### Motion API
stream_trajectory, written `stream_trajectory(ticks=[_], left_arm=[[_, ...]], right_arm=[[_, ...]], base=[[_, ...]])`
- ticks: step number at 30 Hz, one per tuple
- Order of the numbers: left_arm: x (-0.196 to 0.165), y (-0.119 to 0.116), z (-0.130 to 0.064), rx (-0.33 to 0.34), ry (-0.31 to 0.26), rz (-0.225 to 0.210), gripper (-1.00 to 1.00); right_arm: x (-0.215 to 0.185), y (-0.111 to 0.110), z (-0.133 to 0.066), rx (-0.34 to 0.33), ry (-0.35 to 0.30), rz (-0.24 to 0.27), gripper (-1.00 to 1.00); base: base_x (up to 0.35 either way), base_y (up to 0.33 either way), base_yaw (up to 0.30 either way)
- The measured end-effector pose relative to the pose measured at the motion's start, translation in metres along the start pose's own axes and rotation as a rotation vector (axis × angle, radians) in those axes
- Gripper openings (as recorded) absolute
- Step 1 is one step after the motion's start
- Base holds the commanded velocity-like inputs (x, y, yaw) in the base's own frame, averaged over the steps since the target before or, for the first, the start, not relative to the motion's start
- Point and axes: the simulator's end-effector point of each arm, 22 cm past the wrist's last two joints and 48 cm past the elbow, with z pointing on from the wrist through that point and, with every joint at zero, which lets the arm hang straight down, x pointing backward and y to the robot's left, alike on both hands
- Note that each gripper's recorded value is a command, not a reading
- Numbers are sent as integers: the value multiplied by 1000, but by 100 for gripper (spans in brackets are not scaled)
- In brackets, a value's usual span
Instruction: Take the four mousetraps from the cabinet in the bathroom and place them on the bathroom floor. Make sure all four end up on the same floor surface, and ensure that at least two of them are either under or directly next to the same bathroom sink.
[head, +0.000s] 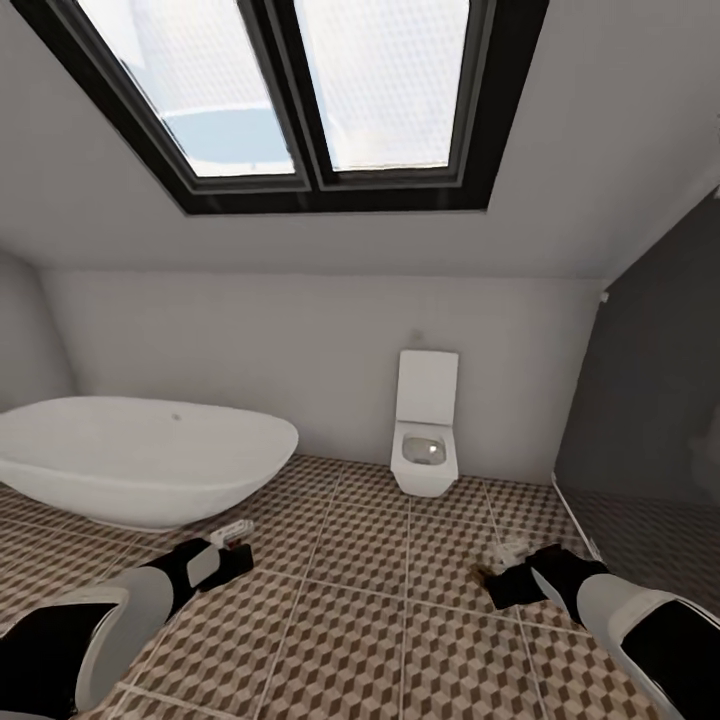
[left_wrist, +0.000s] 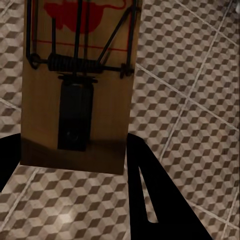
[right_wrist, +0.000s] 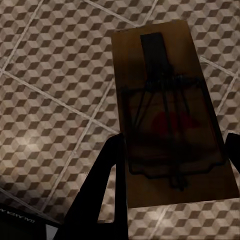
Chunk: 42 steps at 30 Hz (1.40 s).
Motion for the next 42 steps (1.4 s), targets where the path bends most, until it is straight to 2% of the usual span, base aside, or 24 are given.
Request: stream_trajectory(ticks=[6,15,24,29,36,42], left_arm=[[3,-14,-2,18,-2,9,-100],[0,-21,-8,28,-12,14,-100],[-4,-24,-14,34,-24,15,-100],[-1,-22,-15,32,-23,16,-100],[24,-12,-10,20,7,15,-100],[30,-16,-9,25,15,18,-100]], right_arm=[[22,1,6,11,6,-5,-100],[62,-4,14,66,37,4,-100],[82,5,17,51,22,118,-100],[94,0,18,85,29,141,-100],[108,-14,18,163,46,155,-100],[115,-20,17,193,52,177,-100]], base=[[0,0,3],[55,0,0],[212,0,0],[315,0,0],[329,-58,0],[327,-136,0]])
